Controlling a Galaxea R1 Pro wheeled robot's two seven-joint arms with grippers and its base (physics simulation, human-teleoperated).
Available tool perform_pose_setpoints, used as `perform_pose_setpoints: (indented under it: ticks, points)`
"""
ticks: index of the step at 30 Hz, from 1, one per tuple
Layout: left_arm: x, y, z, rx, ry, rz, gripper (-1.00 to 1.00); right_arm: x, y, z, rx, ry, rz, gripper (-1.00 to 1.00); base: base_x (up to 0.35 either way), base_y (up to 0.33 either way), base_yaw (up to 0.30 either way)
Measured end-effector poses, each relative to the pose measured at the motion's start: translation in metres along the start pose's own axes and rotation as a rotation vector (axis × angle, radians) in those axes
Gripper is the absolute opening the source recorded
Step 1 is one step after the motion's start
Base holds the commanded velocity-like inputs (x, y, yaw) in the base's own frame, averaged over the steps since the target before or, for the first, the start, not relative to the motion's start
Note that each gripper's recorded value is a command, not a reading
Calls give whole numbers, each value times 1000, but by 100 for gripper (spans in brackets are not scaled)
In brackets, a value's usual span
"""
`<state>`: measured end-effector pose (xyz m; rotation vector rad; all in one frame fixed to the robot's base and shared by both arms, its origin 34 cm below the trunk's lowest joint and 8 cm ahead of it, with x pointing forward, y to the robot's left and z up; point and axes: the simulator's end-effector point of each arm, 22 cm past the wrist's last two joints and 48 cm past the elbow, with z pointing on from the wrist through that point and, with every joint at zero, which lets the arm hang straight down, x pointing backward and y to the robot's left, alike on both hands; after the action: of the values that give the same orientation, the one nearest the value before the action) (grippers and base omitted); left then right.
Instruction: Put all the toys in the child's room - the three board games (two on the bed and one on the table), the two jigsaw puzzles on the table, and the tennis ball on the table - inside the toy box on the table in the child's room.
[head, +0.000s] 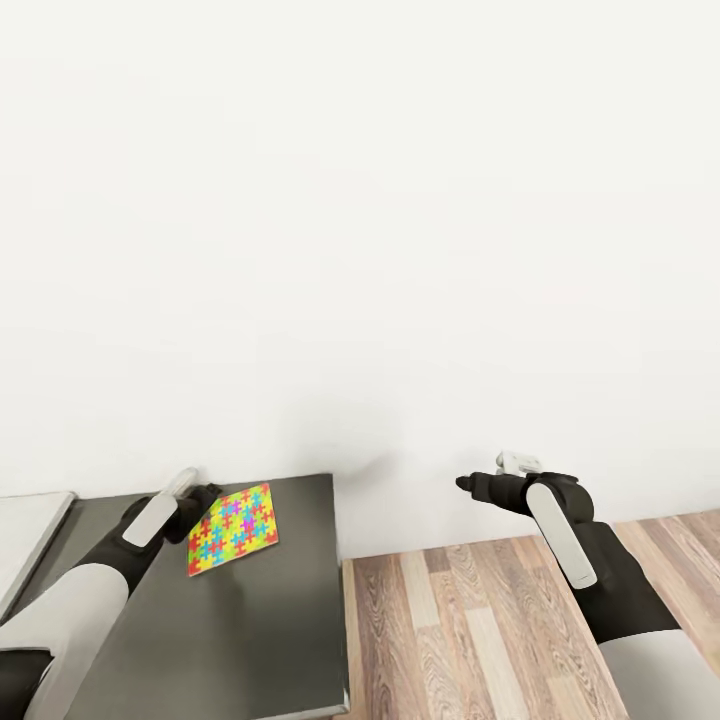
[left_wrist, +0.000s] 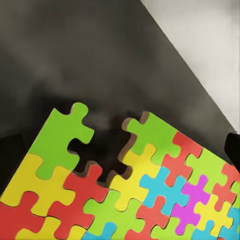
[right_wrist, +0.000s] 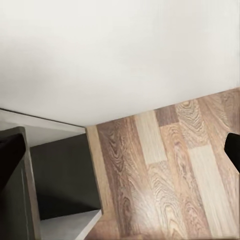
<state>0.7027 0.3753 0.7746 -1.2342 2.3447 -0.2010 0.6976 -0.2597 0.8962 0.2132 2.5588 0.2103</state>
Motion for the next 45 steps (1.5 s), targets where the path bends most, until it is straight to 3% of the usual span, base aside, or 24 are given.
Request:
perform_pose_setpoints:
  ticks: [14, 45]
  points:
    - [-1, 1, 0, -1, 0, -1, 100, 0, 0, 0, 0, 0, 0, 100, 0, 0, -195]
    - [-1, 6, 0, -3, -13, 1, 100, 0, 0, 0, 0, 1, 0, 100, -17, -19, -11]
